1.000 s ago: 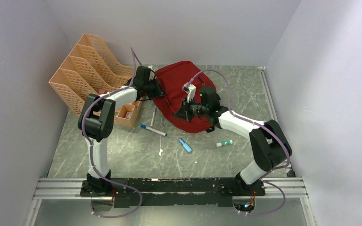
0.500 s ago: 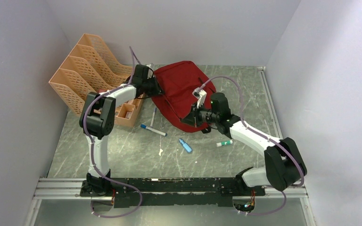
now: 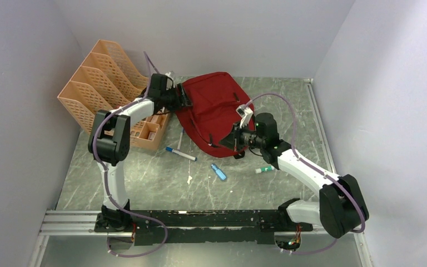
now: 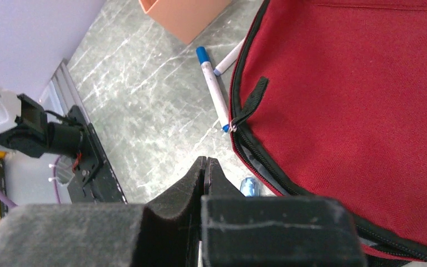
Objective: Pack the student bag
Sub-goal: Zip the student bag at the center of the board.
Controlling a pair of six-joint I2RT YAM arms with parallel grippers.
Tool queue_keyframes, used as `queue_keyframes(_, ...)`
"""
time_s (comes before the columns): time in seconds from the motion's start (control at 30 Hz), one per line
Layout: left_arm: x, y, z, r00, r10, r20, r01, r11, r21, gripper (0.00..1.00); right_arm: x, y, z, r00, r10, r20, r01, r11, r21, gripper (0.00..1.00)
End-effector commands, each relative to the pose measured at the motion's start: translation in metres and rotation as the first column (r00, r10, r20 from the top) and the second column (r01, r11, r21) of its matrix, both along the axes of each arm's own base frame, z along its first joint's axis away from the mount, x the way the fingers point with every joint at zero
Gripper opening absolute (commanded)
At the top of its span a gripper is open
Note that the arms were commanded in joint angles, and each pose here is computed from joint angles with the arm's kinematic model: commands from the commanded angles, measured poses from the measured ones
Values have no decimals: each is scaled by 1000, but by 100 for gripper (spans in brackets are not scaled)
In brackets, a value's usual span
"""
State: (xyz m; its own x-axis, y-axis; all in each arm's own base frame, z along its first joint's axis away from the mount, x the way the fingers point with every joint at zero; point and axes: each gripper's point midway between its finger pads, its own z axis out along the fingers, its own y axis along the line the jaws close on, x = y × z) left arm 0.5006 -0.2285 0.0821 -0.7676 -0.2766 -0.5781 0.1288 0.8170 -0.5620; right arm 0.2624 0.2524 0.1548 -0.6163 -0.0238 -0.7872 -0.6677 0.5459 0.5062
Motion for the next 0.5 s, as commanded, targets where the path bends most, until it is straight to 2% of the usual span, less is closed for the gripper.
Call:
queue_keyframes(0.0,-18,-2,58,992,-25,124,31,999,-45,68,15,-1,13,994,-110,-10,110,991,78,0)
queue_keyframes(0.17,-47,-8,71,989,-50,136,60,995,-74,69,31,-7,-2,979,-190,-69,190,982,6,0)
queue_keyframes(0.2,-51,-10,72,989,-57,140,69,994,-79,69,33,-6,-1,979,-193,-71,193,981,4,3)
queue_keyframes(0.33,-69,-17,69,991,-69,118,78,994,-80,69,39,-5,2,971,-219,-97,220,976,-4,39)
queue_keyframes(0.47,-78,-17,61,994,-54,98,62,994,-90,68,43,-1,8,962,-250,-105,251,968,-7,59)
